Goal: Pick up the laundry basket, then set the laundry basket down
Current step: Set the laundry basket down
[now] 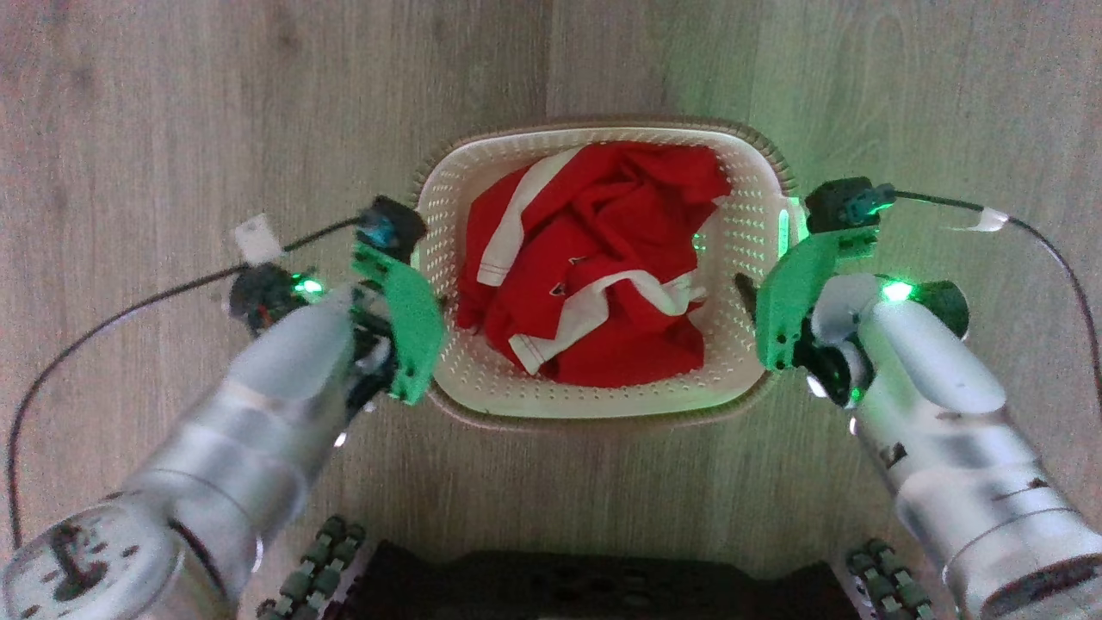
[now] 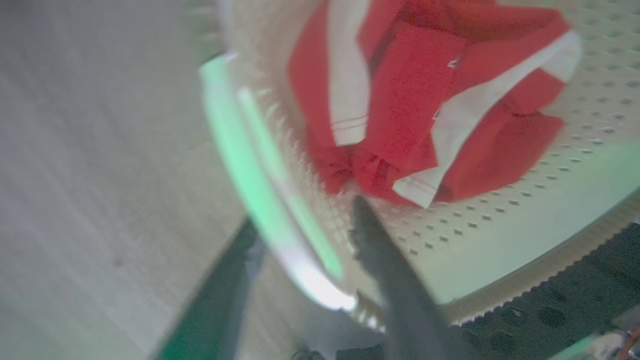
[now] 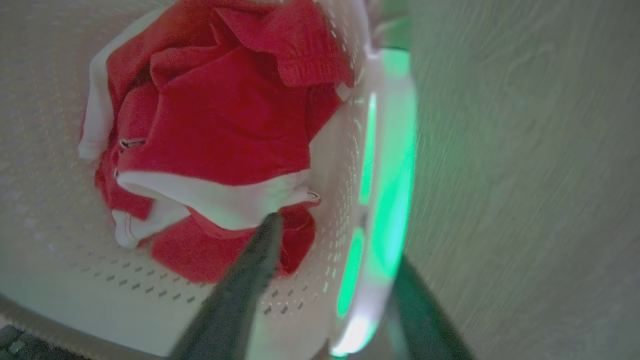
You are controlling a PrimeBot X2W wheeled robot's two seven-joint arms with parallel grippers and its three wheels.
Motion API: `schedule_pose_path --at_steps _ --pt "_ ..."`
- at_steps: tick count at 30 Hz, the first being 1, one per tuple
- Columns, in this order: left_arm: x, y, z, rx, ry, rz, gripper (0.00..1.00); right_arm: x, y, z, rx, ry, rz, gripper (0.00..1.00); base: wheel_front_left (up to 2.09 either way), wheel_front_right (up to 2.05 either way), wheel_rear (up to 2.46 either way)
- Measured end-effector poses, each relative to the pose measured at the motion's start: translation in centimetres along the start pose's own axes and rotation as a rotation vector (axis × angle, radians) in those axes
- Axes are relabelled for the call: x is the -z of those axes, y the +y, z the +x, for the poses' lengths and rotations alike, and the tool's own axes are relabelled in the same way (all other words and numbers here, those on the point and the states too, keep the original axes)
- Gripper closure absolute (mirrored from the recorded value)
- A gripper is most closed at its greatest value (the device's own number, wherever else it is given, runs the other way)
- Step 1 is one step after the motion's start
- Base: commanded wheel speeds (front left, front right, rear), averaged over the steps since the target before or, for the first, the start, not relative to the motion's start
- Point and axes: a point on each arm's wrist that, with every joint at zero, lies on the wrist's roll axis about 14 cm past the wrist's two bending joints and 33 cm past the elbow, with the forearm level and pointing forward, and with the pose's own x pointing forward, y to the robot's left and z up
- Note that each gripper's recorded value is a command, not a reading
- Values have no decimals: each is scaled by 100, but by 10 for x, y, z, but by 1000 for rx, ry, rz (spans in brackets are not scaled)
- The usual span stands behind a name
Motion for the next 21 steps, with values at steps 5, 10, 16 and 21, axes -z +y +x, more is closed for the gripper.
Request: schedule_pose_path --at_steps 5,10,16,21 --pt "-5 -9 2 11 -23 4 0 1 3 2 -1 4 -1 0 0 0 0" --pt "-6 -5 0 -4 -30 4 0 2 5 1 -2 9 -3 0 0 0 0" --pt "-8 -2 -4 -20 -40 7 0 2 7 -2 -3 10 -12 0 0 0 0" --pt "-12 1 -8 -36 -54 13 0 -2 8 -8 -2 0 -11 0 0 0 0"
